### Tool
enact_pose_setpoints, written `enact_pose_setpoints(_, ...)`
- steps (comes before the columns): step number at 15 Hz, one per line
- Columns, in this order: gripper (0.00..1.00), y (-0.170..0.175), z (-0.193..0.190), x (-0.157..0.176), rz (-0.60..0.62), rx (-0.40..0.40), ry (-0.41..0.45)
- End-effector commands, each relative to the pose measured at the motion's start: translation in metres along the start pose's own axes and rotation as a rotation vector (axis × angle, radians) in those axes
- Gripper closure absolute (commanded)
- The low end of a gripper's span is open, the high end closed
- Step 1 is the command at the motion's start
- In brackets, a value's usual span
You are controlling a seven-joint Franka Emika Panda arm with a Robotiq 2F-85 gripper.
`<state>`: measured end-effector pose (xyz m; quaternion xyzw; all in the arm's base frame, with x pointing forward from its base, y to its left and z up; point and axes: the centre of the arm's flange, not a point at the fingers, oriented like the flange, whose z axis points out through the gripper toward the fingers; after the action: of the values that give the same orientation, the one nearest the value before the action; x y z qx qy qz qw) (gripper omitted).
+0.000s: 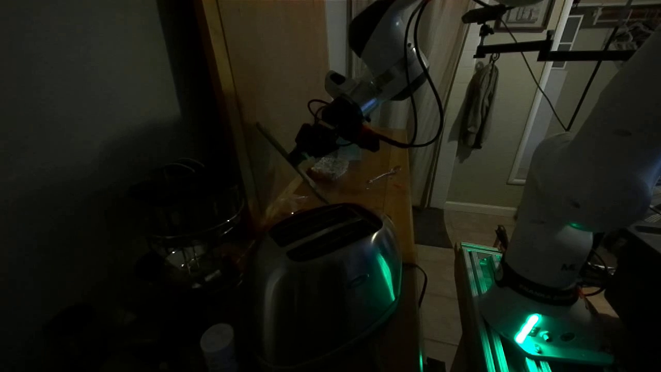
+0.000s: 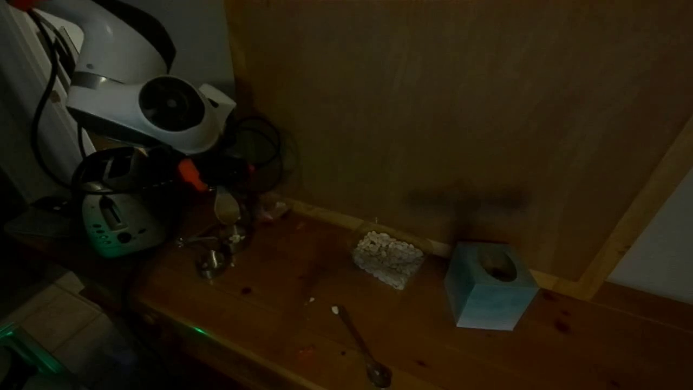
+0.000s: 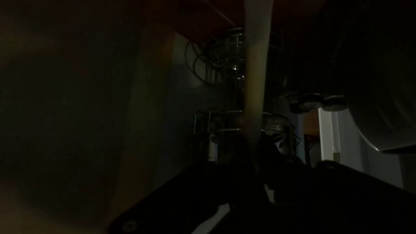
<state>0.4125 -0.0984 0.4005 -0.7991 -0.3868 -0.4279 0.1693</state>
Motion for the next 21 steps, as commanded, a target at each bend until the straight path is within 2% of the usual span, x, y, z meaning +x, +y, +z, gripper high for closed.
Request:
enact_pose_setpoints(1,0.95,-0.008,-0.006,0.021,-0.032,-0.068,-0.158)
enact_pose_setpoints(7,0.95,0.002,-0.004,0.024,-0.042,-0.183,-0.480)
enact_pose_setpoints(13,0.94,0.028,-0.015,-0.011,0.041,-0.254,-0.762)
enact_pose_setpoints(14,0.85,0.018,-0.011,-0.013,0.011,-0.238,-0.690)
enact_pose_setpoints(16,0.85,0.023,-0.017,-0.022,0.033,-0.256,-0.733)
enact_pose_setpoints(18,0.85,0.024,-0.017,-0.024,0.036,-0.258,-0.739)
enact_pose_setpoints(19,0.93,0.023,-0.016,-0.023,0.036,-0.258,-0.739)
enact_pose_setpoints(21,0.94,0.045,-0.023,-0.032,0.109,-0.302,-0.773)
